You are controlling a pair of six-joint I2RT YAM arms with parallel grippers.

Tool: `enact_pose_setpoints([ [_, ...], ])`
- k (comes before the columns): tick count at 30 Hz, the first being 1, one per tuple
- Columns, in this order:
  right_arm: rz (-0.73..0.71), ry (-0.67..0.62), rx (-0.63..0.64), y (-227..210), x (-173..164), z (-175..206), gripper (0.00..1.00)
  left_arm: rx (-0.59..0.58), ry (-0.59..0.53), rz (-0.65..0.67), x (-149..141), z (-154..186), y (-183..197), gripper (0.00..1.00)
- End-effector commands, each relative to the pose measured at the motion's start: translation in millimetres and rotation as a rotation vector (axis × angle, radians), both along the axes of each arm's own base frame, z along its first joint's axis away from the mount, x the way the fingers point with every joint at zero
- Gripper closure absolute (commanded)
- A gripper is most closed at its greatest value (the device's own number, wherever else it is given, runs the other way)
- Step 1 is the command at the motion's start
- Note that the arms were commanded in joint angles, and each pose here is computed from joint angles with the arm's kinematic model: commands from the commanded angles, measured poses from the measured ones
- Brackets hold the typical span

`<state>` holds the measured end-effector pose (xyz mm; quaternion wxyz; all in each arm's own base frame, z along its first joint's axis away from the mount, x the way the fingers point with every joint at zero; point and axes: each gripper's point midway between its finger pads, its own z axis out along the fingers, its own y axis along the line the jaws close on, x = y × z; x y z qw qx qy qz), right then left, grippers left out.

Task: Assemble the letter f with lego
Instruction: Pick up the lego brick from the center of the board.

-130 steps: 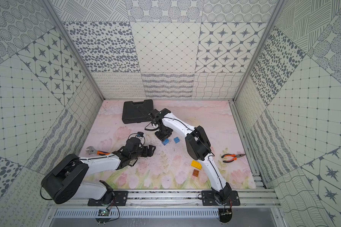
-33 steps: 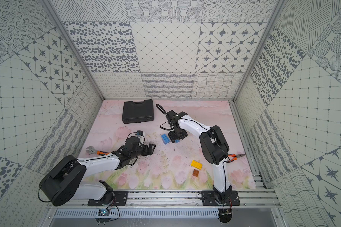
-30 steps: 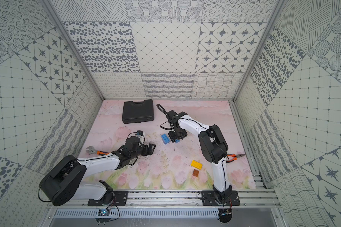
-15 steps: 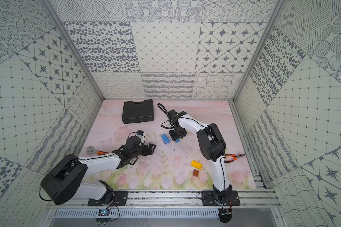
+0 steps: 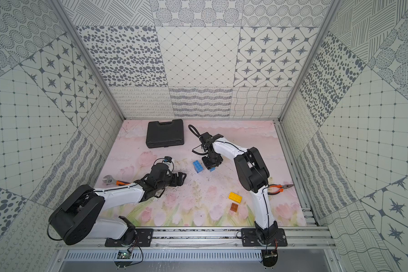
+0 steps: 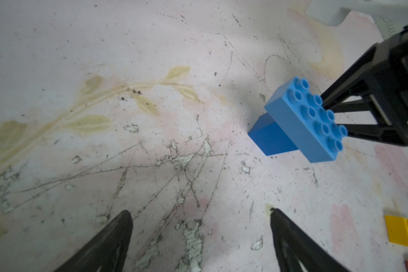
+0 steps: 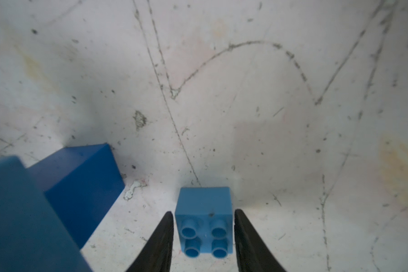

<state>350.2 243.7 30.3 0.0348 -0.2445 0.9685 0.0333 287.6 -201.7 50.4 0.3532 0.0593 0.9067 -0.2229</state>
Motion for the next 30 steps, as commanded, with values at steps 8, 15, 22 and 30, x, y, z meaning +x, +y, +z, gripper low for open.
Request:
enact_pose_setpoints([
  [8,0.000,0.013,-0.002,2.8,2.5,-6.2,0.65,-0.001,-0.005,-0.006,1.1,1.9,-2.2,0.08],
  [15,-0.009,-0.031,0.000,4.5,9.5,20.8,0.70,-0.003,-0.004,-0.012,1.3,1.1,-3.5,0.08],
  [22,0.042,-0.074,-0.027,25.3,12.6,63.3,0.71,-0.006,-0.006,-0.019,0.6,1.2,-4.4,0.08],
  [30,0.113,-0.066,-0.029,54.8,5.3,85.1,0.71,-0.003,-0.020,-0.016,-1.9,3.2,-0.8,0.08],
])
